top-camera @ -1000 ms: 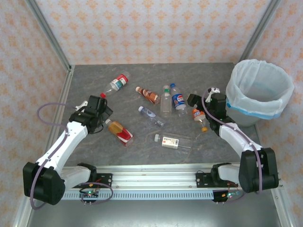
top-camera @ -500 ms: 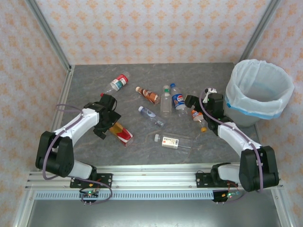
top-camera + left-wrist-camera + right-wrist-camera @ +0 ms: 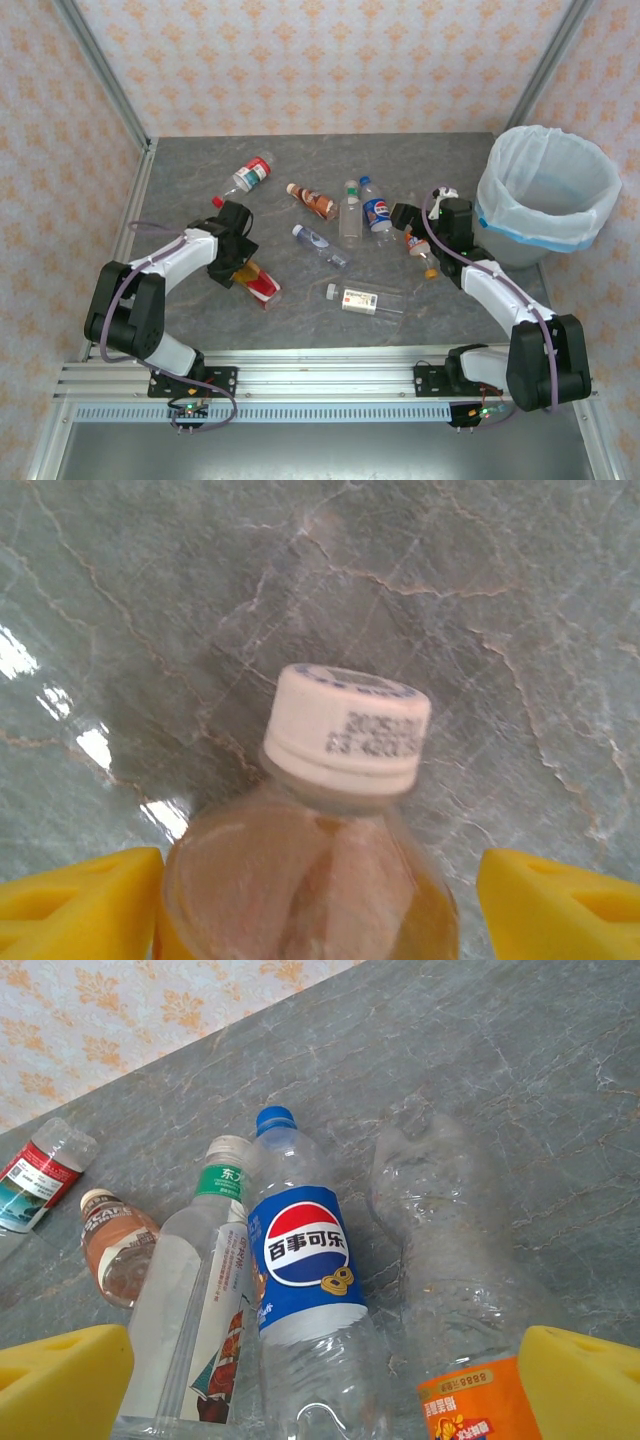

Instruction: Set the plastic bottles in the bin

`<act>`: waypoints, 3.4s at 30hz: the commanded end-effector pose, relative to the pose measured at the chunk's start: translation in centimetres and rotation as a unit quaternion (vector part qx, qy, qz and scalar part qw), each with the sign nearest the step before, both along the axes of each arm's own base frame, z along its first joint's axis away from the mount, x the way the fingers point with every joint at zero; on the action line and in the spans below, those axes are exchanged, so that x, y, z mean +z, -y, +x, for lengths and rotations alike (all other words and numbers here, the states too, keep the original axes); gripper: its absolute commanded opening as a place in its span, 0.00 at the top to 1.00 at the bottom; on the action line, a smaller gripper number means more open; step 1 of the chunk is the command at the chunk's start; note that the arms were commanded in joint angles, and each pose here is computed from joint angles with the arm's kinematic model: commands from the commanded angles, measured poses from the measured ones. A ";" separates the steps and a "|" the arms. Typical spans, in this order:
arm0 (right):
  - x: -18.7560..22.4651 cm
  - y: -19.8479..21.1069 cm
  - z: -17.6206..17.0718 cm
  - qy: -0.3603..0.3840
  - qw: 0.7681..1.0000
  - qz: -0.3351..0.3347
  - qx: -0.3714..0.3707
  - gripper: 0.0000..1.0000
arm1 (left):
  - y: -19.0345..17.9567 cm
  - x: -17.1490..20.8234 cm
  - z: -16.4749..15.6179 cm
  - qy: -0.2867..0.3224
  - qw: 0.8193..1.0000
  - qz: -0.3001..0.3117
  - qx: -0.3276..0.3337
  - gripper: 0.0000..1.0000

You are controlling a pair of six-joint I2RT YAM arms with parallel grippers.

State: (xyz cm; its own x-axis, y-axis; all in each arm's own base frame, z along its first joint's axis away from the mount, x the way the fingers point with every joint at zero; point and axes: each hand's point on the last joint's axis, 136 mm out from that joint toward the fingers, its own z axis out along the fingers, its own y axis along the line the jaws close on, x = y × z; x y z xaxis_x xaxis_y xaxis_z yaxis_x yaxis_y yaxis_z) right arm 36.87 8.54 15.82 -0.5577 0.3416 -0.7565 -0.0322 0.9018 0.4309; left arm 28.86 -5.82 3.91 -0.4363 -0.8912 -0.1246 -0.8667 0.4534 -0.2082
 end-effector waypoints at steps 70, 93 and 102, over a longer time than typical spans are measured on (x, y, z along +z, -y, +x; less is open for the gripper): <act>5.7 -26.1 -8.8 0.022 0.911 0.199 0.361 0.01 | 19.4 20.0 10.9 0.429 0.795 -0.113 -0.414 0.44; 5.3 -26.1 -8.6 0.032 0.915 0.197 0.350 0.30 | 21.0 19.8 9.9 0.425 0.783 -0.137 -0.433 0.44; 5.5 -25.5 -8.9 0.050 0.918 0.178 0.352 0.59 | 20.6 20.7 9.6 0.422 0.785 -0.131 -0.434 0.24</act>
